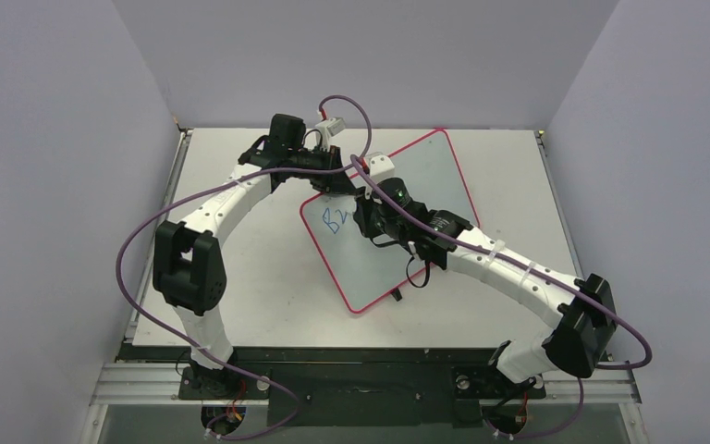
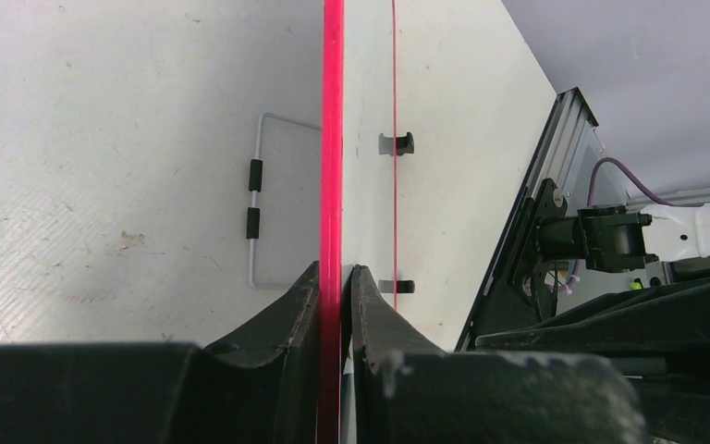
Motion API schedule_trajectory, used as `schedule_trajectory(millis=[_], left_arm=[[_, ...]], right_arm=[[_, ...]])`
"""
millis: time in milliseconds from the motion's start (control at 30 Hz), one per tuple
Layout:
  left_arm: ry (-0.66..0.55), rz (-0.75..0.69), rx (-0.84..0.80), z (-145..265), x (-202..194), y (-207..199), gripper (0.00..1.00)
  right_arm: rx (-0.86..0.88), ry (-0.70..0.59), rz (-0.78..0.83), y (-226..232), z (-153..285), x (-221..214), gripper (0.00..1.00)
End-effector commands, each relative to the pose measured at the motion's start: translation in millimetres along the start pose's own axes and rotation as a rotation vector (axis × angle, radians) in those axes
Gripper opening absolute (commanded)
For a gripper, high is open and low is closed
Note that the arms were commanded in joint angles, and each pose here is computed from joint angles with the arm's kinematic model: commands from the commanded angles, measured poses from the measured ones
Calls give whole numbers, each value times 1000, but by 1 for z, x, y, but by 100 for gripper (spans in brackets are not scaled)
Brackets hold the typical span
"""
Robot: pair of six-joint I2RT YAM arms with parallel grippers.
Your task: Write a sentence on the whiteboard
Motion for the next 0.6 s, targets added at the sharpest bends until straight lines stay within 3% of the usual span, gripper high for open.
schedule_trajectory(millis=[0,567], left_arm=[[-113,-206,57,18,36,-9,0],[-112,-209,58,17,36,-11,0]], right_arm=[[1,-109,-20,0,17,33,0],[-10,-63,-27,-5,1,16,0]])
Point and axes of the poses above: each gripper's point midway between its finger pads, its own z axis back along the fingers, its own y axis along the line the jaws close on, x = y × z, the point moved 3 cm from there along z, back along the fingers, and after that the axes turned 10 degrees about -z, right-handed, at the moved point
